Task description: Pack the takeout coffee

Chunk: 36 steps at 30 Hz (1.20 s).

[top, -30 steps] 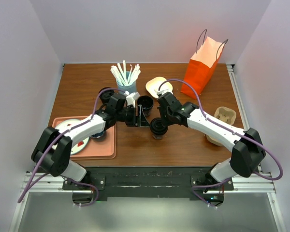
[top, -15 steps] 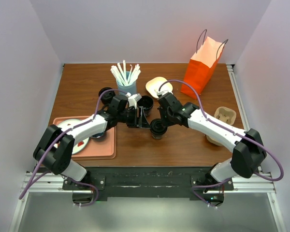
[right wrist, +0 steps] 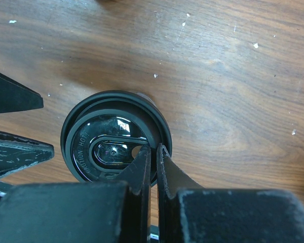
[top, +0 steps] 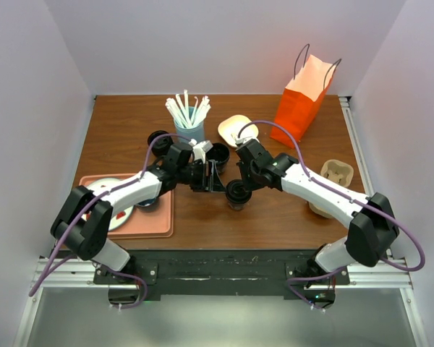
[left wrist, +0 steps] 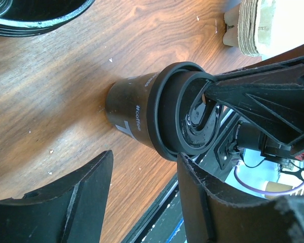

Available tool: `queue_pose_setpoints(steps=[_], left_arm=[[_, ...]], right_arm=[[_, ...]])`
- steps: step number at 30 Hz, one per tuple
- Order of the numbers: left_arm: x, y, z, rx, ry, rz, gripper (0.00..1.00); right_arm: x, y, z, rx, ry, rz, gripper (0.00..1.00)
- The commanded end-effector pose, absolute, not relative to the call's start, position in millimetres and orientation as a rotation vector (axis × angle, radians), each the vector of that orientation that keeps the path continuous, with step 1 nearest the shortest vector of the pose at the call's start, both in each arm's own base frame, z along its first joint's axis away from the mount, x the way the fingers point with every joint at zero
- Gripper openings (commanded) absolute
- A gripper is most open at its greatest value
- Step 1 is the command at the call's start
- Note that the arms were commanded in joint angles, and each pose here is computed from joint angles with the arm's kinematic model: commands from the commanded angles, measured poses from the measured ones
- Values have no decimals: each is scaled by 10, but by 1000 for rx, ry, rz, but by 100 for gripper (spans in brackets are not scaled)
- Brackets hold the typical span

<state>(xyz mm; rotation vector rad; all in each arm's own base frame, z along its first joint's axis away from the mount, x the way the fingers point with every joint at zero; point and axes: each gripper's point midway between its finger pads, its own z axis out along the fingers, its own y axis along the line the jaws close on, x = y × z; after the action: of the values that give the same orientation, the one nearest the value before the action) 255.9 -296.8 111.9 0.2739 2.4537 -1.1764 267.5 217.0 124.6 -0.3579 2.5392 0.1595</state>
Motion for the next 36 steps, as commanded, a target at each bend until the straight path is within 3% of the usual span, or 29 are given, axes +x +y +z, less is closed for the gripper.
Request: queue_pose_setpoints(steps=[1, 36], left_arm=[[2614, -3030, 1136, 279, 2418, -1180, 58], [2394, -2855, 618, 263, 2578, -1033, 52]], right_arm=[[2662, 2194, 1368, -338, 2507, 198, 0], [2291, 2043, 790, -269, 2567, 127, 0]])
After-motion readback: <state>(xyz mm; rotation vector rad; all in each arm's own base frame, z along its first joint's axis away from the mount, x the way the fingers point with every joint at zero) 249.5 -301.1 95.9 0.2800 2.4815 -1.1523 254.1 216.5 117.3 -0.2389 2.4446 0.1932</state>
